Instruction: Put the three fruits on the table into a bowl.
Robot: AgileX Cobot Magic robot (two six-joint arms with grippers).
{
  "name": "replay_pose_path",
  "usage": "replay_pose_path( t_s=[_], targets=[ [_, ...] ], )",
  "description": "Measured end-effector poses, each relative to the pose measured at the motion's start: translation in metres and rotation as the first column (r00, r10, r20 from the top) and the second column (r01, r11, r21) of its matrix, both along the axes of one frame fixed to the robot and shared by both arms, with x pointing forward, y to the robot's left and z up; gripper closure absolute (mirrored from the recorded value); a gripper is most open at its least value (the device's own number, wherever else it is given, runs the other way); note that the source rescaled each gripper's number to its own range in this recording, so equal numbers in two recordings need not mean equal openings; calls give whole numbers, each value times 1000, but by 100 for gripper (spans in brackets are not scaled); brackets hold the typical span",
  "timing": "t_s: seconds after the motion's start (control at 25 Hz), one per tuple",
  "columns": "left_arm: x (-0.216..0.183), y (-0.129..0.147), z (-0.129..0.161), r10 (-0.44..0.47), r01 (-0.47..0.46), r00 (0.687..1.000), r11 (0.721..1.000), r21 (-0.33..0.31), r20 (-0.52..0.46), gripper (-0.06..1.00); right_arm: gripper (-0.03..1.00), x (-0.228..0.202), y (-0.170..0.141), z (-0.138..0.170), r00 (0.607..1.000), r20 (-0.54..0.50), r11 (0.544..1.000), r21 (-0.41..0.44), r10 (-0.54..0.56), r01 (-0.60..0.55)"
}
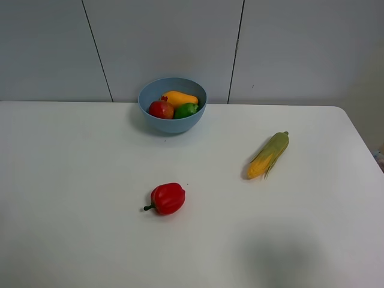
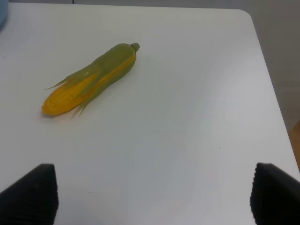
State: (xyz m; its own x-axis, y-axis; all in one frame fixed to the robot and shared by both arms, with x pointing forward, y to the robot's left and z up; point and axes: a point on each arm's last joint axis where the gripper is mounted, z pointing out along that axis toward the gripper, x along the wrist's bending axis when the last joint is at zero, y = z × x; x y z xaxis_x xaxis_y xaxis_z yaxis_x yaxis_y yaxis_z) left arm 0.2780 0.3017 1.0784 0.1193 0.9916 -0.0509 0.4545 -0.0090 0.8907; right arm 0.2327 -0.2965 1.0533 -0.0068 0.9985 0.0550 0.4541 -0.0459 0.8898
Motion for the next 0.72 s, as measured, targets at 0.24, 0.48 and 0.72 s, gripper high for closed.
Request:
replay_pose_path(
  t_s=[0.24, 0.48, 0.72],
  targets=[
    [-26, 8, -6, -10, 9, 999, 1000, 20, 47, -4, 55, 0, 0, 0, 1000, 0, 1000, 0, 0, 0],
    [-33, 10, -6, -11, 10, 997, 1000, 14, 77, -4, 55, 0, 0, 0, 1000, 0, 1000, 0, 0, 0],
    [-33, 8, -22, -22, 22, 999, 1000, 14, -34, -4, 55, 0, 0, 0, 1000, 0, 1000, 0, 0, 0]
  ],
)
